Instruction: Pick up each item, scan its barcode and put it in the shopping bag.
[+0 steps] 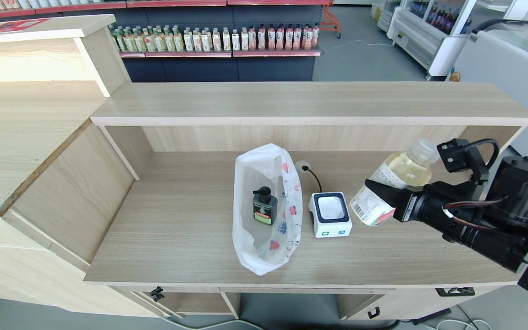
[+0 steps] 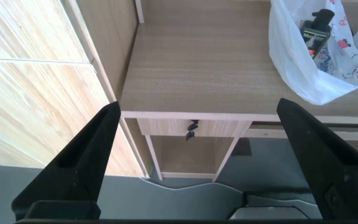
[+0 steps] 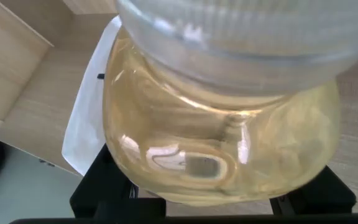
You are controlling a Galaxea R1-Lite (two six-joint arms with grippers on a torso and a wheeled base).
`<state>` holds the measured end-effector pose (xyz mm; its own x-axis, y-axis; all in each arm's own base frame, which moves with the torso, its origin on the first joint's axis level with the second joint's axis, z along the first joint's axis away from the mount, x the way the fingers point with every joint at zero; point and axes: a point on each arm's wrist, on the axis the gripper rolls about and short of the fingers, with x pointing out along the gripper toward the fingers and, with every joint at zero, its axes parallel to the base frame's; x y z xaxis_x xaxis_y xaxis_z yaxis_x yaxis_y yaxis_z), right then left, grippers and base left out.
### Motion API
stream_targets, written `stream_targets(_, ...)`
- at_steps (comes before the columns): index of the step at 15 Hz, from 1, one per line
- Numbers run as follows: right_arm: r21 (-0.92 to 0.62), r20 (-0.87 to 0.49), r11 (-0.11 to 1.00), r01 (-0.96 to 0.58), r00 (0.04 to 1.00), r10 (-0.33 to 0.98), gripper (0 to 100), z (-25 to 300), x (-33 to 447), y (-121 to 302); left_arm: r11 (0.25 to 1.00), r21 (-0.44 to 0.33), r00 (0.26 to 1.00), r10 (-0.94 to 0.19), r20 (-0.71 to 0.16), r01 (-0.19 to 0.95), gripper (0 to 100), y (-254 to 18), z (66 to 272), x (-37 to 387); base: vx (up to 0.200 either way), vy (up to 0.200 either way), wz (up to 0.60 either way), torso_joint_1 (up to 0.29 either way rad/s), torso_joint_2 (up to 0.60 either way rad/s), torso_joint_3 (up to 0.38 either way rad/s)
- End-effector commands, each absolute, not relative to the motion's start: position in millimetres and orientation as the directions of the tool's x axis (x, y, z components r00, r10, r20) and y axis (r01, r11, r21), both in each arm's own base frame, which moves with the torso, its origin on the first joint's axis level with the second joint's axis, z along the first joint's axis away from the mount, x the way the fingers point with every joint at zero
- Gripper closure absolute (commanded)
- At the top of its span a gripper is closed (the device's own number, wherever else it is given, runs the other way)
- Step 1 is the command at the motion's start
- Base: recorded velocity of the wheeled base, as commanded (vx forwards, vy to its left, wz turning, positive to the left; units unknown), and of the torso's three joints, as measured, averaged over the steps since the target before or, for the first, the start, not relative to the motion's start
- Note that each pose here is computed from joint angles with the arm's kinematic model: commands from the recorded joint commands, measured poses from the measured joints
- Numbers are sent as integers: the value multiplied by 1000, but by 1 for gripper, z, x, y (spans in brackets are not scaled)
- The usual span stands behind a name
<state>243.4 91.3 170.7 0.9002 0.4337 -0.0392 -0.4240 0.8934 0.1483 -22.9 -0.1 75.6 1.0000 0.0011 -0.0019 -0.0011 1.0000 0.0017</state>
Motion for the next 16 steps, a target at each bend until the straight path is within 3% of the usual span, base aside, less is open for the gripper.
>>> stream_targets(1, 146, 3, 880, -452, 890, 456, 100, 182, 232, 93, 1000, 2, 1000, 2, -2, -2, 0, 0, 76, -23, 0, 0, 0, 0, 0, 0)
stream_targets(14, 146, -12, 881, -450, 890, 456, 100, 179, 223, 90, 1000, 2, 1000, 2, -2, -2, 0, 0, 76, -23, 0, 0, 0, 0, 0, 0)
stream_targets(16, 147, -15, 880, -451, 889, 458, 100, 178, 221, 89, 1000, -2, 1000, 2, -2, -2, 0, 0, 76, -23, 0, 200, 0, 0, 2, 0)
